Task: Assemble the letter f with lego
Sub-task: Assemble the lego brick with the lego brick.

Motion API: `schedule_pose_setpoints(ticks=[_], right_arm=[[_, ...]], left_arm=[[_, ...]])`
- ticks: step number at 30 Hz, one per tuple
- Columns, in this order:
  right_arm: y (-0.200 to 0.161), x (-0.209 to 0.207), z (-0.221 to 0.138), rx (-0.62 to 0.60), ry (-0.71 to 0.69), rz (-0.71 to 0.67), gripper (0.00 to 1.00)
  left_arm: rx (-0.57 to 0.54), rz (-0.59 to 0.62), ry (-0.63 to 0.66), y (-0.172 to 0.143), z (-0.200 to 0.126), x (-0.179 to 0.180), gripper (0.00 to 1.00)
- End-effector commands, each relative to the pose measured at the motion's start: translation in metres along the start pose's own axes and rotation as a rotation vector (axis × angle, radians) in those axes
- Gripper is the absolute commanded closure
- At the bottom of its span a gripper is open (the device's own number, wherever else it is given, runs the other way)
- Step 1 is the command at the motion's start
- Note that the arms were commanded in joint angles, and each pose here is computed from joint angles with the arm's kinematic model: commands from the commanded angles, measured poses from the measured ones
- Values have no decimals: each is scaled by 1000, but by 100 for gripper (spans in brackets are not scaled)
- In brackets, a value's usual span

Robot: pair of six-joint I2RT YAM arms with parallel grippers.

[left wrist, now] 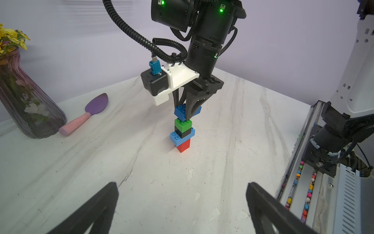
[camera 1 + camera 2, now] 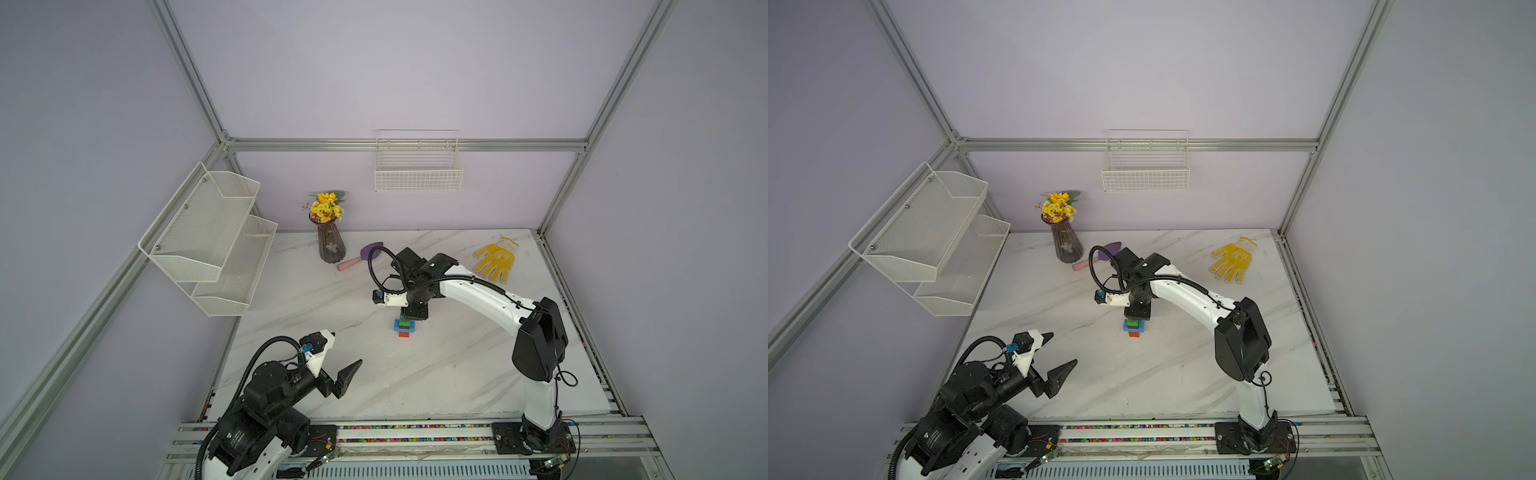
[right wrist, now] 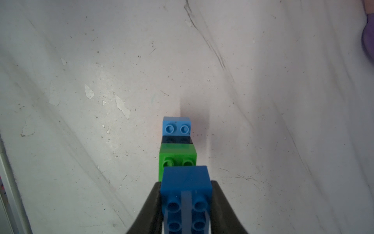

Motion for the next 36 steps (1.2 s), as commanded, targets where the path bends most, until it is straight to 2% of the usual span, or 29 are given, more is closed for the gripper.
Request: schedule_pose_setpoints(ticks=[1, 13, 36], right_arm=[[0, 2, -5, -6, 32, -14, 93], [5, 3, -18, -32, 46, 3, 93], [10, 0, -2, 66, 88, 87, 93]], left_arm=[[-11, 37, -10, 0, 3, 0, 0], [-4, 35, -23, 0, 4, -1, 0], [-10, 39, -31, 0, 3, -2, 0]])
Point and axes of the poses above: each gripper's point midway between its finger pads, its own z axis out along the fingers, its own x axis along the line the jaws close on, y = z × x, the point moved 10 cm from there along -z, back along the fingers, and after that the axes turned 2 degrees about -z, right-handed, at the moved point
